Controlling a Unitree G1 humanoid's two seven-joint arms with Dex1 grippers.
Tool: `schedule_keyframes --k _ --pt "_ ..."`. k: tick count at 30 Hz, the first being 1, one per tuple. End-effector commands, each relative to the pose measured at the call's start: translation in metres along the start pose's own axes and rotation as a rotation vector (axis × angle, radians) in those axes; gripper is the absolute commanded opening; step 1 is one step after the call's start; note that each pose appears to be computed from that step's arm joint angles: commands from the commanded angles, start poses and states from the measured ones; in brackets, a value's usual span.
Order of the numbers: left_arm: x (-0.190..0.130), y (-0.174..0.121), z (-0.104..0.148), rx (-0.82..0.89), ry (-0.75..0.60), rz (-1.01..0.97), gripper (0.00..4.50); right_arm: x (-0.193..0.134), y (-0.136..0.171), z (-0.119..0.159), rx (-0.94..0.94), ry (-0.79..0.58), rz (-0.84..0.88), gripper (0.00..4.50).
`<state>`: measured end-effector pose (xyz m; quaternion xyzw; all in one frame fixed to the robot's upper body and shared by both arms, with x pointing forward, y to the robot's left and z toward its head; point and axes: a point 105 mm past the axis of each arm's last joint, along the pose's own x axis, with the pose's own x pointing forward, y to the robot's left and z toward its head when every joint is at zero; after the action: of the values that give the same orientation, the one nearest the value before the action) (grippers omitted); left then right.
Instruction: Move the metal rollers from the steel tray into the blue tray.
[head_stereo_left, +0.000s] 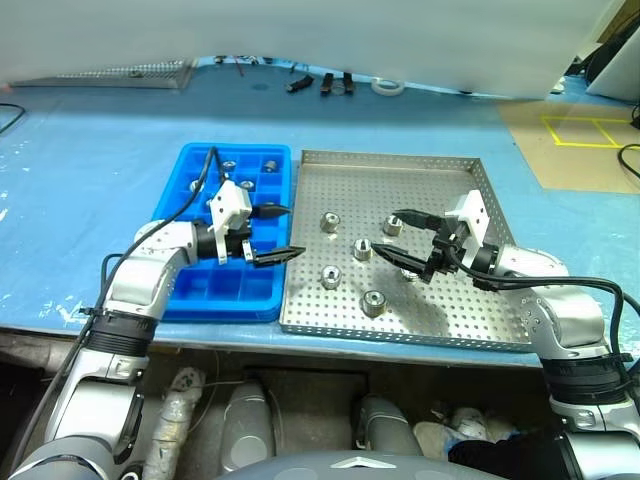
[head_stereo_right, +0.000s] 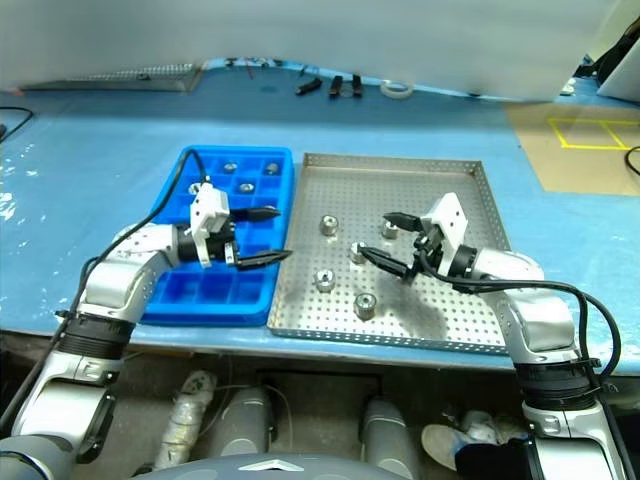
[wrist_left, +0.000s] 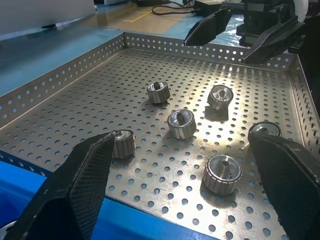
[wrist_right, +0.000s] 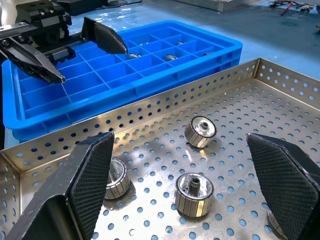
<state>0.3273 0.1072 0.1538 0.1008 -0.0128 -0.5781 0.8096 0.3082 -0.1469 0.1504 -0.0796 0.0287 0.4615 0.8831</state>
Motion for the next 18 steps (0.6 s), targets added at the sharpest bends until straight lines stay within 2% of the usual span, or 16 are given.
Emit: schedule_keyframes --k 1,18 --pt "-0.0028 0.0021 0.0112 0.04 -0.034 -0.001 4.5 -0.0063 -0.0058 0.0132 -0.05 -0.032 -0.02 4.47" --pt "-0.0036 0.005 0.0081 0.052 -0.035 0.0 4.5 -0.0075 -0.0065 0.0109 -0.056 -0.034 -0.027 4.47"
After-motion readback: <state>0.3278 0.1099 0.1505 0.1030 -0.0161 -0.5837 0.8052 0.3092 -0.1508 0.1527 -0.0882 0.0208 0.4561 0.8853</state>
